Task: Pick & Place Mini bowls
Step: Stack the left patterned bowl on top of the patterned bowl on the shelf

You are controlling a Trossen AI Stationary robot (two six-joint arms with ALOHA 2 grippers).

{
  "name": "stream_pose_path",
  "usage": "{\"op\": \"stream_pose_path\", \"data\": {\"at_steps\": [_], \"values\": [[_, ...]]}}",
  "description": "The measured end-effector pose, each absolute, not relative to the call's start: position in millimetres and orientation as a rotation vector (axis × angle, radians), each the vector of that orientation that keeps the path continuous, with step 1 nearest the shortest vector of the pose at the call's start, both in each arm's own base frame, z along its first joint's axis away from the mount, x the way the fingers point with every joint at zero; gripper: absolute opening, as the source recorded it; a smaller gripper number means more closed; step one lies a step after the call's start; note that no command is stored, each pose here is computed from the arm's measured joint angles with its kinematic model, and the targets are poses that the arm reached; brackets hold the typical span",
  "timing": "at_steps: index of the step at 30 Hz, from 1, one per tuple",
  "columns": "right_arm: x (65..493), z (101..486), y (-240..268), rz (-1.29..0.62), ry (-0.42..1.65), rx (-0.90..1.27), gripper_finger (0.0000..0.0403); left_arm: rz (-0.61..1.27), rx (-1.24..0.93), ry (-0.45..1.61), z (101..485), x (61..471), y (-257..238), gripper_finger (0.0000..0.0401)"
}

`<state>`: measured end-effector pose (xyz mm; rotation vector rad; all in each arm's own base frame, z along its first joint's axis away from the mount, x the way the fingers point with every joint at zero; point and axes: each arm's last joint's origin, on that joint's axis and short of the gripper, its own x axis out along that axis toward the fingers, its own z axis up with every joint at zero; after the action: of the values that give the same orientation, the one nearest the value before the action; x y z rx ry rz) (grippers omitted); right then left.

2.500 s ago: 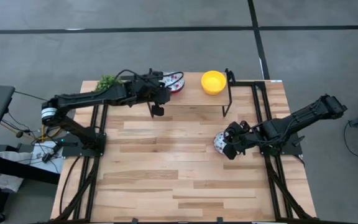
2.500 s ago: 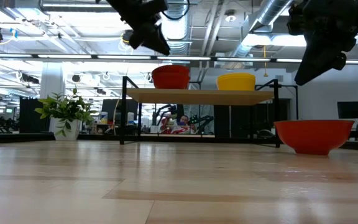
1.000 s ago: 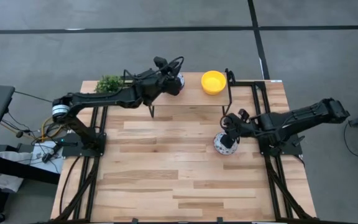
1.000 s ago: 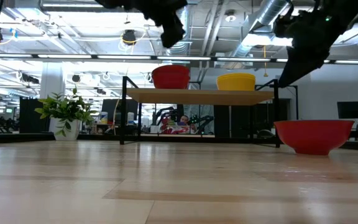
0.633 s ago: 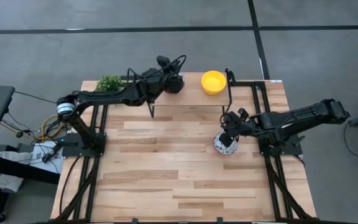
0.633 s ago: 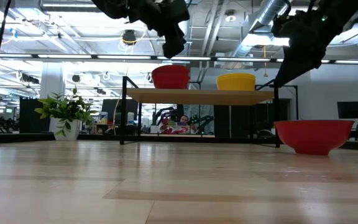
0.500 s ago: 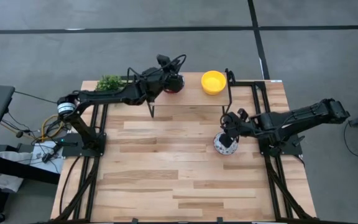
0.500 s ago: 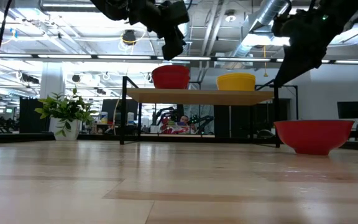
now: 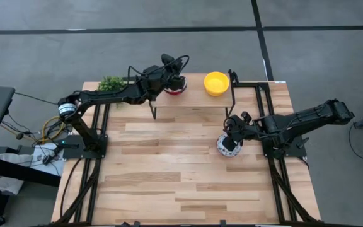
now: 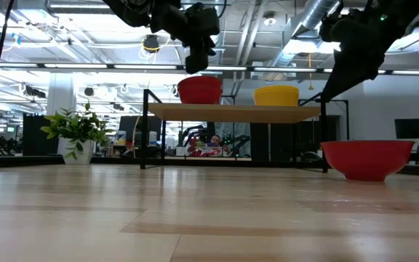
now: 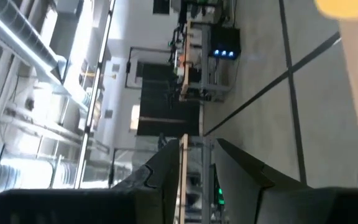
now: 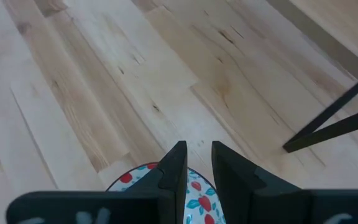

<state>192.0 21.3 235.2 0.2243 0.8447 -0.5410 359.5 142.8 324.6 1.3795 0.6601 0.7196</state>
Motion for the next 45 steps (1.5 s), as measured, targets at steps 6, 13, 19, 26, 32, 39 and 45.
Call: {"op": "stream_pose_path", "data": {"at_steps": [6,13,19,26,32,39,45], "values": [[192.0,235.2,21.3,-0.541,0.845,0.225,0.0063,0.672,1.391,0.62,324.3,360.5,142.4,0.0102],[192.0,235.3,21.2,-0.541,0.844,0.225,0.0063,0.656,1.375,0.61,321.8,359.3,145.6,0.0102],[192.1,235.3,20.7,-0.544,0.844,0.226,0.0063,0.599,1.403,0.656,301.6,356.0,145.4,0.0102],[192.1,235.2,20.5,-0.545,0.844,0.226,0.0063,0.6,1.406,0.662,296.0,354.6,145.2,0.0102],[192.0,235.3,20.5,-0.545,0.844,0.226,0.0063,0.63,1.404,0.63,299.6,354.7,145.3,0.0102],[192.1,235.4,20.5,-0.546,0.844,0.226,0.0063,0.675,1.398,0.566,305.8,355.9,142.3,0.0102],[192.1,235.4,20.5,-0.546,0.844,0.226,0.0063,0.77,1.356,0.49,314.6,354.0,144.9,0.0102]]}}
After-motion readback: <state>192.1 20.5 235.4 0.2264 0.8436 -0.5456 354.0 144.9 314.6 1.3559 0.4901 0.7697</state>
